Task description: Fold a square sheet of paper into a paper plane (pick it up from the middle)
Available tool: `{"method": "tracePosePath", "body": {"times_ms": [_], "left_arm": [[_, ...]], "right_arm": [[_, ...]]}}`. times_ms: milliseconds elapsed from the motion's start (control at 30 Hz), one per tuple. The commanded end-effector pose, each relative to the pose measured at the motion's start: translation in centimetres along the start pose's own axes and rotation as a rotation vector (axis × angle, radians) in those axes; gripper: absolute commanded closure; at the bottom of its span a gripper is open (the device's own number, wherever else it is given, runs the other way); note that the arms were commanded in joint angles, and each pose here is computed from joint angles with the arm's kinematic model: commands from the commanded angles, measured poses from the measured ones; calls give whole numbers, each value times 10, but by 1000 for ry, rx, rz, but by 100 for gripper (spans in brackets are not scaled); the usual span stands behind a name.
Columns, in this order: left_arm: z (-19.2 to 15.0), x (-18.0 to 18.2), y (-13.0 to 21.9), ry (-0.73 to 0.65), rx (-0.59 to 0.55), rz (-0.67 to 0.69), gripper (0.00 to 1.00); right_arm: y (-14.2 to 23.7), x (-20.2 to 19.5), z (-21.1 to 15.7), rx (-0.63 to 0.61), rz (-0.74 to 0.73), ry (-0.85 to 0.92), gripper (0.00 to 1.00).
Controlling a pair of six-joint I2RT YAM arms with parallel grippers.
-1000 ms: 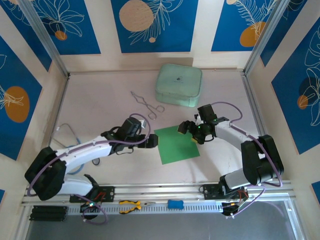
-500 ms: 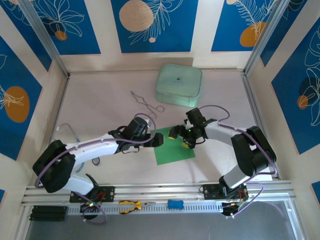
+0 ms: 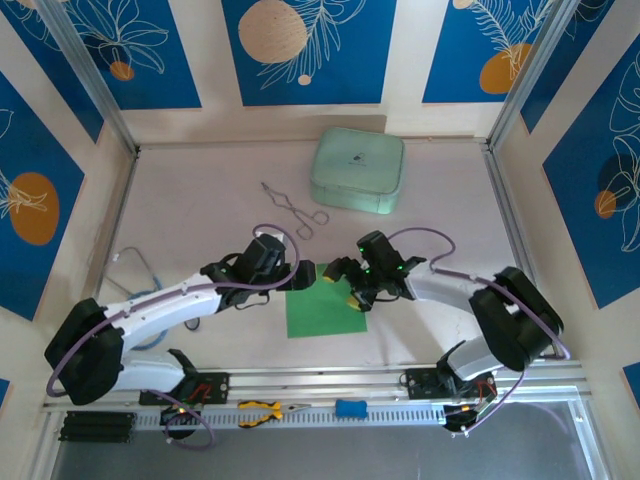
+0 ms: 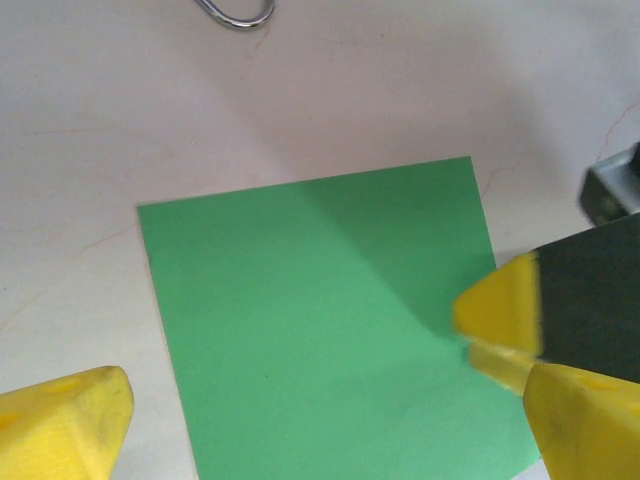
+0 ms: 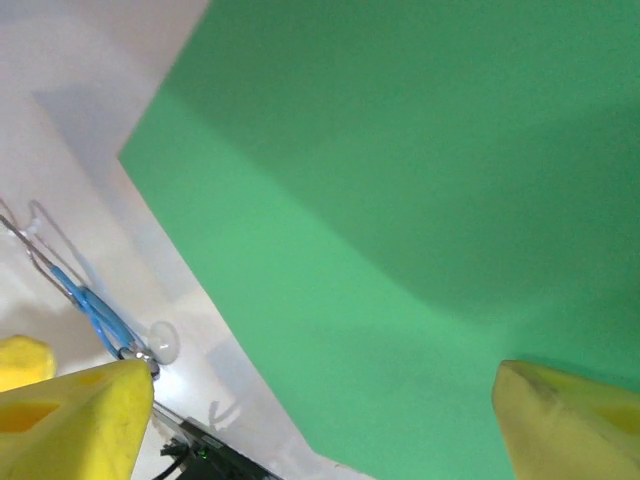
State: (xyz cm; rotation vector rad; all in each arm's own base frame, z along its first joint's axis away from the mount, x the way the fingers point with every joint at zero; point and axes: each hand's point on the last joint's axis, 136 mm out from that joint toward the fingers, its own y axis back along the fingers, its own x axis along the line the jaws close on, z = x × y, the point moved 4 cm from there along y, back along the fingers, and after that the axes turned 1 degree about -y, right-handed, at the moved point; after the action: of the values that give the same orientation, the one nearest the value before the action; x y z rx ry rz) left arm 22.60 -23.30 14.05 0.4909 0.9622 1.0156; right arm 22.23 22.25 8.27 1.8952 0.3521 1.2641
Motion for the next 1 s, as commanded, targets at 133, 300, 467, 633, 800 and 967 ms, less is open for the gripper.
{"method": "tracePosePath", "body": {"times_ms": [133, 300, 467, 633, 800, 967], "left_arm": [[-11, -12, -14, 23, 146, -7, 10], [-29, -22, -28, -14, 266, 101, 12], [-39, -38, -47, -72, 338, 210, 10], [-48, -46, -65, -105, 390, 285, 9], [-50, -42, -74, -106, 408, 351, 7], [-52, -39, -83, -122, 423, 393, 7]], "right_arm": [[61, -10, 37, -118, 37, 74, 11], [81, -18, 45, -116, 41, 180, 10], [90, -38, 48, -199, -79, 235, 9], [95, -50, 52, -258, -179, 231, 9], [98, -60, 56, -309, -224, 207, 8], [100, -60, 60, -346, -219, 219, 7]]}}
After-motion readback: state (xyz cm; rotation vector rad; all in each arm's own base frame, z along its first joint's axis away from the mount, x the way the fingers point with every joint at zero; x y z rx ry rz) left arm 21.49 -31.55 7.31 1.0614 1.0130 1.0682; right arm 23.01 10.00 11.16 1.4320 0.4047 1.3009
